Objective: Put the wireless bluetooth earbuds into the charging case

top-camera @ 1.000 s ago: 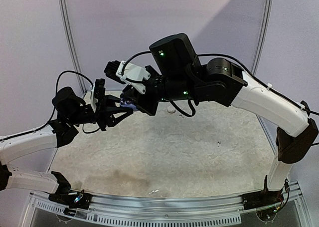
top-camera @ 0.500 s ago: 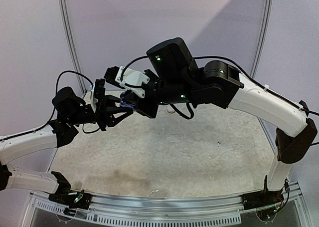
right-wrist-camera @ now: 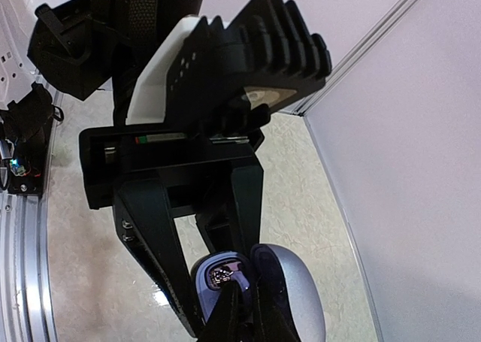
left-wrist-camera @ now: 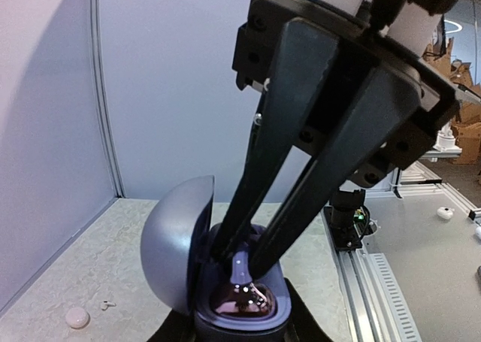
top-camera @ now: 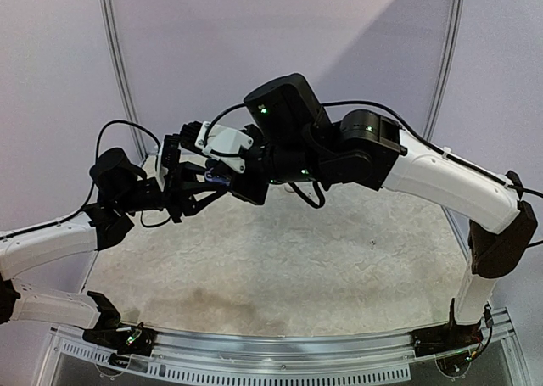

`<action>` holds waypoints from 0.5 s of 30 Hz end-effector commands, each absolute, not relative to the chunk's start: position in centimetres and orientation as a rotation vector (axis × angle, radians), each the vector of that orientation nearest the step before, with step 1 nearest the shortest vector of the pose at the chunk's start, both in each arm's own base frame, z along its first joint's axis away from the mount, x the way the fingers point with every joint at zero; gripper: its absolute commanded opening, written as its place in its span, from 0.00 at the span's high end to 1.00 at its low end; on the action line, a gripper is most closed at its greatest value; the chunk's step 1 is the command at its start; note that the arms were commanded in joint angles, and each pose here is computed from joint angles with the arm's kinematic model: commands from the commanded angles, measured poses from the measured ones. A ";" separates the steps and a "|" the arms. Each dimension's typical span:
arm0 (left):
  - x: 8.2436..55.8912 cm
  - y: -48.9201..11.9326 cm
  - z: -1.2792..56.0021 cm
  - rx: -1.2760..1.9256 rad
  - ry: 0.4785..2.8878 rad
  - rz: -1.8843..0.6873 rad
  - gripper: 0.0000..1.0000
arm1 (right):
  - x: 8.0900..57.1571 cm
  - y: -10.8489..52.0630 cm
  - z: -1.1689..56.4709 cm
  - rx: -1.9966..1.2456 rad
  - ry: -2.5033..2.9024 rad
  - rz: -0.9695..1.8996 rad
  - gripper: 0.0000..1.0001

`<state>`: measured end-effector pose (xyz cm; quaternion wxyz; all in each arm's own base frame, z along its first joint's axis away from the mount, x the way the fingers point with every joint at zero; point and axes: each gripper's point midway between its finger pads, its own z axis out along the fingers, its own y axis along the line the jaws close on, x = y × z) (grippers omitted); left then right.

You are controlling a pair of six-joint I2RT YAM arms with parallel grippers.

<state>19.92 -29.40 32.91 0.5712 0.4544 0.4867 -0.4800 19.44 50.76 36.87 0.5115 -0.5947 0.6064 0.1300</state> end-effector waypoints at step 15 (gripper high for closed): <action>20.0 -29.5 33.6 1.063 1.115 -1.106 1.00 | 18.9 50.0 39.0 -1.362 1.459 0.379 0.75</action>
